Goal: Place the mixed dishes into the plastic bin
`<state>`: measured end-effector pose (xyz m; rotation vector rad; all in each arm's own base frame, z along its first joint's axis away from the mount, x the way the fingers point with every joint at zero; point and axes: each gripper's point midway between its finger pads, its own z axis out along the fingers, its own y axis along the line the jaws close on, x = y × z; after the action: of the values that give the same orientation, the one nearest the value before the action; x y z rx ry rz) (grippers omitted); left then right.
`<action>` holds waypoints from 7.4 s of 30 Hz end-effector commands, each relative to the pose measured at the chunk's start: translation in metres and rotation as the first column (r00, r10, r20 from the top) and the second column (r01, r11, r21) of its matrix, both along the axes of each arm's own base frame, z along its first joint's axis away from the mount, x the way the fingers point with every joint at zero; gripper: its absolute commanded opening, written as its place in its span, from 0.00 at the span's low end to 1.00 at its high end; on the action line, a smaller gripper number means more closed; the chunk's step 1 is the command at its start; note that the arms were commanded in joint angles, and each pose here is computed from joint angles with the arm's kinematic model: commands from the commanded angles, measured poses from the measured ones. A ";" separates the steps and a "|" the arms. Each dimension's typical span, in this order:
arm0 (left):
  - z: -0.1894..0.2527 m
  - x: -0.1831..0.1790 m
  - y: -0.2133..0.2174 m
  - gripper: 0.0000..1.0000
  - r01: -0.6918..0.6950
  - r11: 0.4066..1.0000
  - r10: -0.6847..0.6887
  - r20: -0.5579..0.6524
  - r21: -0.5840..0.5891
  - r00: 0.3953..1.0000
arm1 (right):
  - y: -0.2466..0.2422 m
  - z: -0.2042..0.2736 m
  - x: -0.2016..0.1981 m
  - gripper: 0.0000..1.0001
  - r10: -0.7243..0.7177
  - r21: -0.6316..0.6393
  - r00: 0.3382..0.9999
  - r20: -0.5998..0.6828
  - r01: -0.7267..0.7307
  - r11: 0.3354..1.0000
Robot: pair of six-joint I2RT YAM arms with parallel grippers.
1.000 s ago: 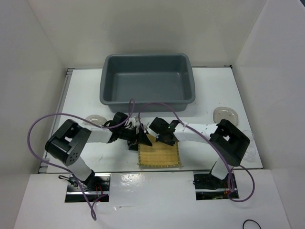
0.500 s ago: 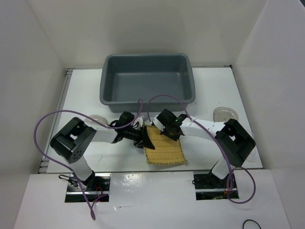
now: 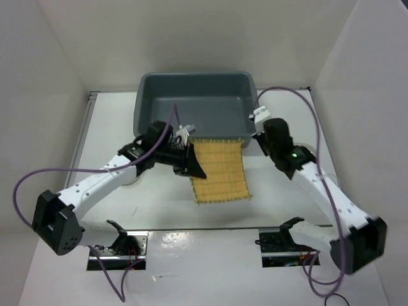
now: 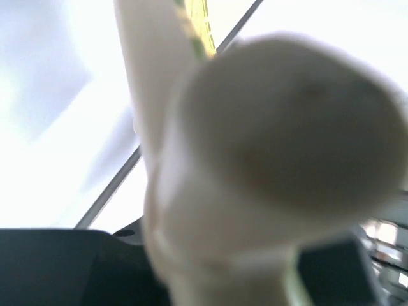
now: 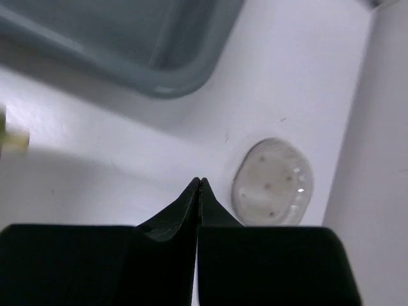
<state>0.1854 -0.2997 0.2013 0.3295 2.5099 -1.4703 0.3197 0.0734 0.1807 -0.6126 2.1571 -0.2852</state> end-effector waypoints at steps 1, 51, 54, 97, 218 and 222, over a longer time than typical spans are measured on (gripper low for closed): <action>0.084 0.011 0.007 0.00 0.019 0.995 -0.006 0.129 -0.100 0.992 | -0.009 0.060 -0.023 0.00 -0.021 0.091 0.987 0.162 0.006 0.996; -0.106 0.334 0.005 0.40 -0.216 0.967 0.233 -0.123 0.133 0.965 | -0.067 0.014 -0.053 0.05 -0.236 0.074 0.953 0.191 0.225 0.971; -0.108 0.334 0.010 0.66 -0.224 0.960 0.244 -0.109 0.168 0.964 | -0.067 0.014 -0.053 0.05 -0.236 0.074 0.953 0.191 0.225 0.971; -0.104 0.104 0.378 1.00 -0.861 0.151 0.973 0.083 0.486 0.217 | -0.065 0.000 -0.051 0.12 -0.219 0.044 0.964 0.149 0.215 0.976; 0.022 0.383 0.044 0.94 -0.676 0.713 0.635 0.237 0.184 0.735 | -0.064 -0.017 -0.045 0.21 -0.239 0.002 0.965 0.106 0.241 0.971; 0.141 0.325 0.062 1.00 -0.743 0.658 0.638 0.435 0.120 0.635 | -0.072 -0.026 -0.045 0.51 -0.290 -0.027 0.951 0.106 0.294 0.955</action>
<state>0.5545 -0.2569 0.1760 -0.4186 2.4518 -0.6907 0.2685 0.0054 0.1553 -0.3597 2.1722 -0.4747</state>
